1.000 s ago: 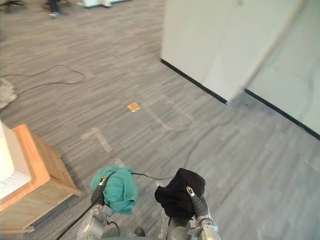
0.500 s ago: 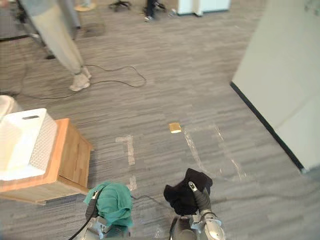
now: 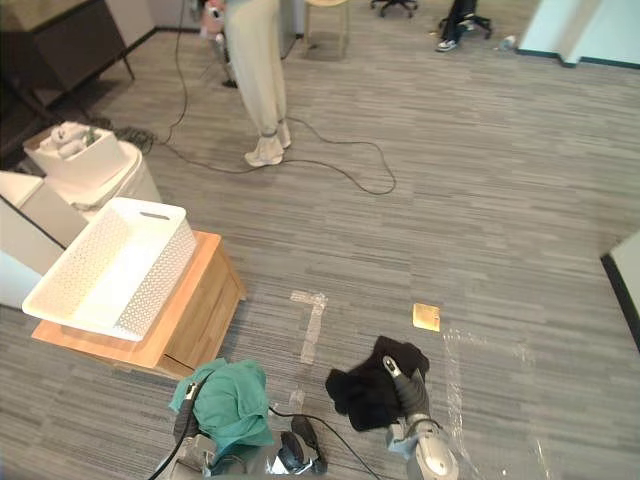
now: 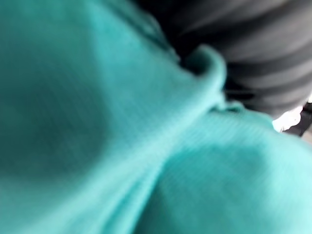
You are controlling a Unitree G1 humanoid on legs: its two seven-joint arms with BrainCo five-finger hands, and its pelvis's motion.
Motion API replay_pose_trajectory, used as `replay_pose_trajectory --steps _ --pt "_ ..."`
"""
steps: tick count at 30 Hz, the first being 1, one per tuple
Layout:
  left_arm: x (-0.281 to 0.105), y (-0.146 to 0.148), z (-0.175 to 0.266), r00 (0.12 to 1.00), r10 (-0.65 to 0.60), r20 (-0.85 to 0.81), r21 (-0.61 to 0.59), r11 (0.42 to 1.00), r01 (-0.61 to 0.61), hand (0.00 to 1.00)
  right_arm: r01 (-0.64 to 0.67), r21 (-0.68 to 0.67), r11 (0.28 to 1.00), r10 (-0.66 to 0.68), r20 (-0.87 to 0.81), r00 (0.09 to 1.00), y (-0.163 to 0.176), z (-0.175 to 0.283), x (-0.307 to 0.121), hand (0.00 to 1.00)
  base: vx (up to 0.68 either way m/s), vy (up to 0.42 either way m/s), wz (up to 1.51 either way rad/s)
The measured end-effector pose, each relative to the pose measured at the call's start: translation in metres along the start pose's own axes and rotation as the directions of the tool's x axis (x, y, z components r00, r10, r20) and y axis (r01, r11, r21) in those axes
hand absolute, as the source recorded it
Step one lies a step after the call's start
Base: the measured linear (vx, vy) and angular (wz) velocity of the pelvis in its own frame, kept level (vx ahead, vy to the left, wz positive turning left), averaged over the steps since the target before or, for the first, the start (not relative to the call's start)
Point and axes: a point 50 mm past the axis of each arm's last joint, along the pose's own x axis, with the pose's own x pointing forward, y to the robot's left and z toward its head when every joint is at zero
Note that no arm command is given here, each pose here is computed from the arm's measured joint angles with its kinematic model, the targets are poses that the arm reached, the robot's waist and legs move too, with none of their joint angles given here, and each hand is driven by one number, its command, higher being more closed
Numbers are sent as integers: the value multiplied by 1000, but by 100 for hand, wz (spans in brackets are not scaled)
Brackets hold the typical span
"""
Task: Tidy the bed and pick cloth on bed and put in laundry
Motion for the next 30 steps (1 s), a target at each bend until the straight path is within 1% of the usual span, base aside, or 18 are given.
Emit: replay_pose_trajectory --steps 1,3,7,10,13,15,17,19,21,25,30 --pt "0 1 3 1000 -10 -1 41 999 10 100 -34 -9 999 34 4 999 7 1 0 100 404 24 99" --pt "2 0 6 999 -33 1 91 995 33 100 -60 -9 998 60 11 998 14 2 -1 100 310 -23 126" --pt "14 -12 17 996 -84 20 133 988 81 100 -40 6 999 40 -12 999 13 -4 -9 100 244 -60 143" --pt "16 -11 18 998 -63 12 139 988 61 100 -14 21 1000 15 -49 999 10 -13 -18 100 306 -96 141" --pt "12 -3 19 999 -41 -3 156 987 41 100 -16 29 999 17 -23 1000 10 -10 -16 100 318 -190 102" --pt "3 10 17 1000 -8 -9 169 986 9 100 -25 34 999 25 -6 1000 13 -8 -16 100 362 -291 89" --pt "-4 17 15 1000 14 -1 171 985 -14 100 -55 36 998 54 31 998 17 -1 -14 100 389 -347 77" --pt "-11 19 6 999 32 -17 141 990 -29 100 -89 18 996 88 57 994 19 6 -13 100 367 -314 86" --pt "-10 5 -2 1000 -23 -21 90 996 24 100 -108 -14 994 109 88 990 16 17 -10 100 396 -347 119" --pt "-10 -6 2 997 -75 -6 72 995 75 100 -123 -31 992 126 128 984 16 29 -4 100 310 -224 74" --pt "-9 -18 3 992 -124 -6 67 990 124 100 -134 -48 990 139 145 980 17 35 0 100 253 -7 46"
